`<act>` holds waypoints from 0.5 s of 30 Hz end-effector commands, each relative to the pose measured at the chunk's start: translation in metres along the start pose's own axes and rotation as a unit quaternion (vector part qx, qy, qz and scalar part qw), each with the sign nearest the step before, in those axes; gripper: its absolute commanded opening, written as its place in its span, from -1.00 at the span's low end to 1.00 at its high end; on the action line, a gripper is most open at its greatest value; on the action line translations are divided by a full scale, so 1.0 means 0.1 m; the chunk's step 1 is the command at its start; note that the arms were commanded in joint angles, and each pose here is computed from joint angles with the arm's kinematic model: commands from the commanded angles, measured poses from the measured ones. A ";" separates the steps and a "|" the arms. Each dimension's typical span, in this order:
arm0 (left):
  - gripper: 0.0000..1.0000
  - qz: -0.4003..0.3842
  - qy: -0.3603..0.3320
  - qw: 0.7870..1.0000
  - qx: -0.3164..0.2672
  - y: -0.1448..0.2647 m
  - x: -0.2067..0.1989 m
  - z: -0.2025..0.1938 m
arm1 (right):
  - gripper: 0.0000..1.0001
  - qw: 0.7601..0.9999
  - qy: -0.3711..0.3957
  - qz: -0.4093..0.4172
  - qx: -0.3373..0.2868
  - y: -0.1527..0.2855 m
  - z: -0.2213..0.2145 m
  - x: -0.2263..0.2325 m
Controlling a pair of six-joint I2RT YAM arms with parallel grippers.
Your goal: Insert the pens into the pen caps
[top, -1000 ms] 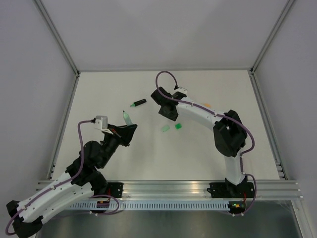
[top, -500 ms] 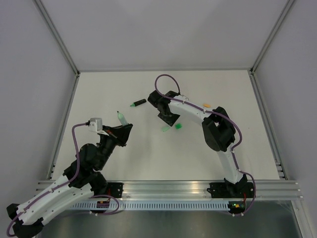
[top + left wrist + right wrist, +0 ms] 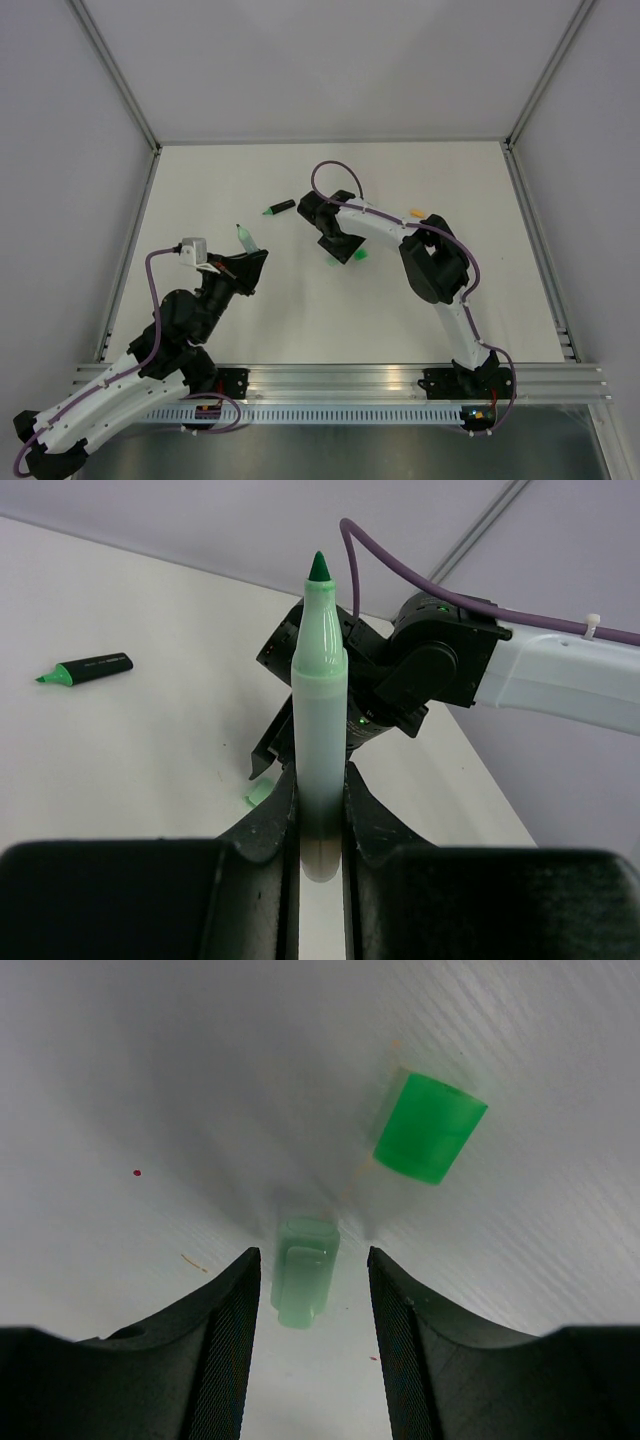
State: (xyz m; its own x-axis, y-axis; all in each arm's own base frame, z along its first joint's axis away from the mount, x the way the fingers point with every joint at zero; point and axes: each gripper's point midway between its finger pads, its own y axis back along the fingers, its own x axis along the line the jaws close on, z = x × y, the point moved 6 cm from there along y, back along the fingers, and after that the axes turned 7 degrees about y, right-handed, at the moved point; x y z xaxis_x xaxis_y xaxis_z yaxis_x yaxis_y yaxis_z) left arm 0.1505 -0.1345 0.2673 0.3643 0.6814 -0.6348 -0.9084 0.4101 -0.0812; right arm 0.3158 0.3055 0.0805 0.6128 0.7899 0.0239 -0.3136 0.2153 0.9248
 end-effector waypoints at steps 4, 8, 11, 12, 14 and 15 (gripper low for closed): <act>-0.95 0.004 0.005 1.000 -0.016 0.01 0.01 0.05 | 0.07 1.000 -0.013 -0.018 0.008 -0.13 -0.13 -0.01; -0.95 0.003 0.004 1.000 -0.017 0.02 0.01 0.05 | 0.07 1.000 -0.012 -0.016 0.007 -0.17 -0.14 0.01; -0.95 0.002 0.005 1.000 -0.018 0.02 0.01 0.06 | 0.04 1.000 -0.008 -0.022 0.006 -0.21 -0.16 -0.01; -0.95 0.002 0.005 1.000 -0.018 0.02 0.01 0.06 | 0.02 1.000 -0.008 -0.023 0.007 -0.21 -0.16 -0.02; -0.95 0.003 0.006 1.000 -0.018 0.02 0.01 0.05 | -0.11 1.000 -0.007 -0.024 0.005 -0.23 -0.16 -0.04; -0.95 0.002 0.006 1.000 -0.018 0.02 0.01 0.06 | -0.27 1.000 -0.005 -0.020 0.006 -0.22 -0.16 -0.04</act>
State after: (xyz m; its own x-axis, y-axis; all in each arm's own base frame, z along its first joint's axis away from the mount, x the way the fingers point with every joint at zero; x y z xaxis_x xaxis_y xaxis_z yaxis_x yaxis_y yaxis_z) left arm 0.1493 -0.1321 0.2682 0.3643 0.6779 -0.6385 -0.9101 0.4046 -0.0898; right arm 0.3122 0.3083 0.0687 0.6182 0.7860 0.0047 -0.2961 0.2274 0.9277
